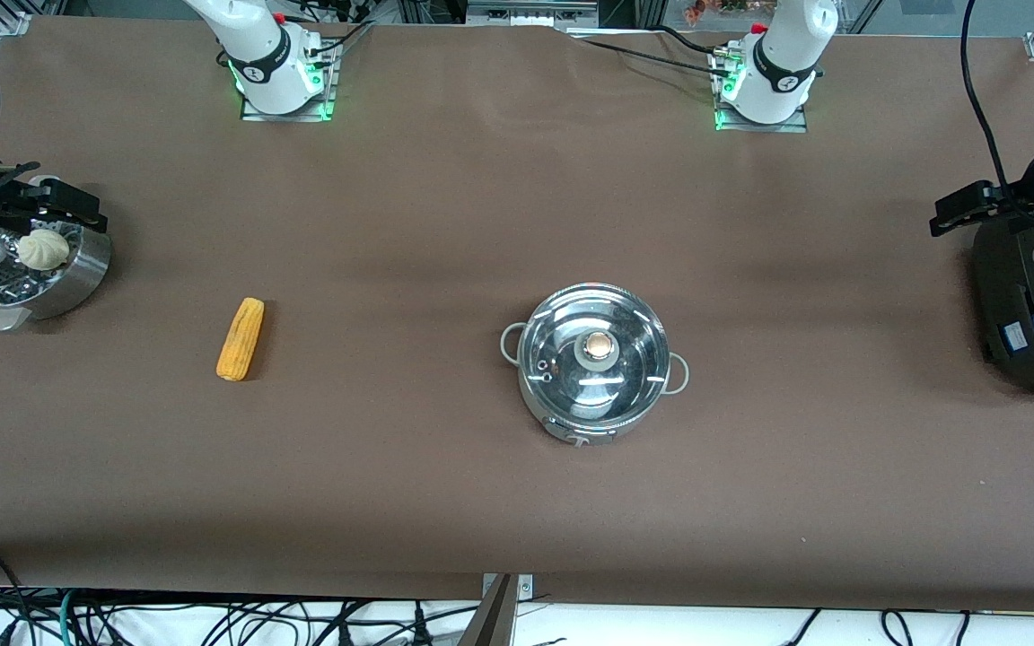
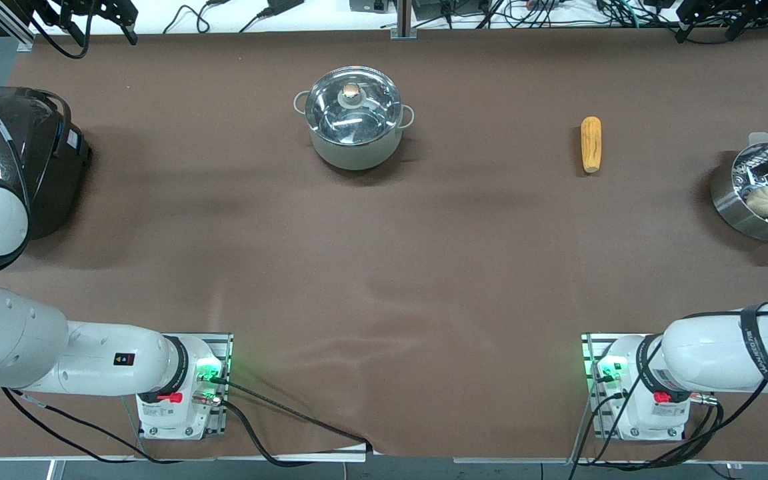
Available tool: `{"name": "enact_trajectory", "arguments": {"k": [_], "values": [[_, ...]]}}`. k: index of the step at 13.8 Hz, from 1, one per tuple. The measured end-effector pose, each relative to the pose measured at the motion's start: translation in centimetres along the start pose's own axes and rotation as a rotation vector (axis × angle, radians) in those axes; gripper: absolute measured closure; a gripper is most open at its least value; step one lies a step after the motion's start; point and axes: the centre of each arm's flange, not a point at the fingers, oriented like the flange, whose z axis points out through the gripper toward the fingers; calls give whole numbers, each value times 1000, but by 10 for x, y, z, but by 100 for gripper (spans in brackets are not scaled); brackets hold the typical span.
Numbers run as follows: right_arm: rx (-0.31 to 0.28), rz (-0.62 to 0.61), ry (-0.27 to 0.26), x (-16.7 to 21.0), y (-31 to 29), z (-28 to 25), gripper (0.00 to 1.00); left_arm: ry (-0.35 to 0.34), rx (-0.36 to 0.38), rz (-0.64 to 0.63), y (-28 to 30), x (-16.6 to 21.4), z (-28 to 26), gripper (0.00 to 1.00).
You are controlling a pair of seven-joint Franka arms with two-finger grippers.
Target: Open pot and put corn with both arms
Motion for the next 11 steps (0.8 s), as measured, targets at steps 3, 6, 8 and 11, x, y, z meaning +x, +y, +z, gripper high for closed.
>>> {"name": "enact_trajectory", "arguments": {"k": [3, 6, 8, 11], "values": [[0, 0, 0, 0, 0, 0, 0, 2, -1, -3, -2, 0, -1, 0], [0, 0, 0, 0, 0, 0, 0, 2, -1, 3, 1, 0, -1, 0], [0, 0, 0, 0, 0, 0, 0, 2, 0, 5, 3, 0, -1, 0], [0, 0, 0, 0, 0, 0, 0, 3, 0, 5, 3, 0, -1, 0]]}}
